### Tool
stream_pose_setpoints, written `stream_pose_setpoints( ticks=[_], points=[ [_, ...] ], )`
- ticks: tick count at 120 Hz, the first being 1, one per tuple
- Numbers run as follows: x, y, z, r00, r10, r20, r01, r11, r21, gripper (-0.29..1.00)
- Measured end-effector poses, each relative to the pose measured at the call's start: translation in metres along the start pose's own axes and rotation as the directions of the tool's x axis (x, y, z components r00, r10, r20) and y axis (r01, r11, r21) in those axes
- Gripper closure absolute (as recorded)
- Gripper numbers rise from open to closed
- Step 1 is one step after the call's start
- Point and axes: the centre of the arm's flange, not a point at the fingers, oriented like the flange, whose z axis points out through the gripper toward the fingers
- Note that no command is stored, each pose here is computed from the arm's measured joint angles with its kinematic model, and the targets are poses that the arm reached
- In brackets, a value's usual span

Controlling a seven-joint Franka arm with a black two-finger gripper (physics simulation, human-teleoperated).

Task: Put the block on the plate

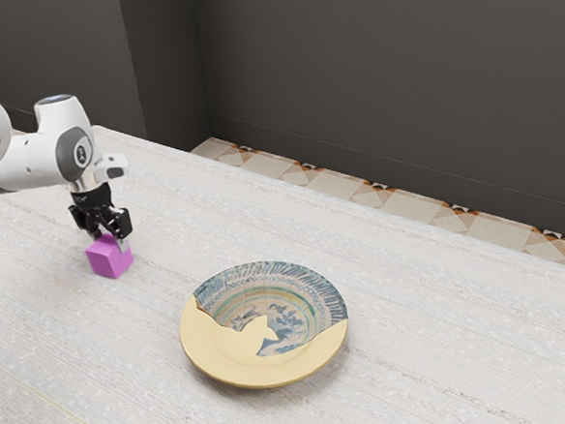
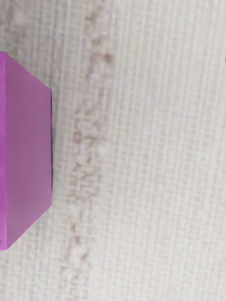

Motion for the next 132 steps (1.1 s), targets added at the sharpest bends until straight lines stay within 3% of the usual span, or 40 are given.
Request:
stream_pose_setpoints(
  ticks=[39,64,84,132],
  points=[
    [0.017,0.058,-0.018,0.989,0.145,-0.004,-0.145,0.988,0.053,0.34],
    [0.029,0.129,-0.037,0.966,0.258,-0.031,-0.256,0.964,0.066,0.41],
    [0.03,0.19,-0.045,0.939,0.342,-0.045,-0.339,0.939,0.059,0.46],
    [-0.01,0.345,-0.029,0.839,0.543,-0.013,-0.543,0.839,-0.002,0.41]
  ],
)
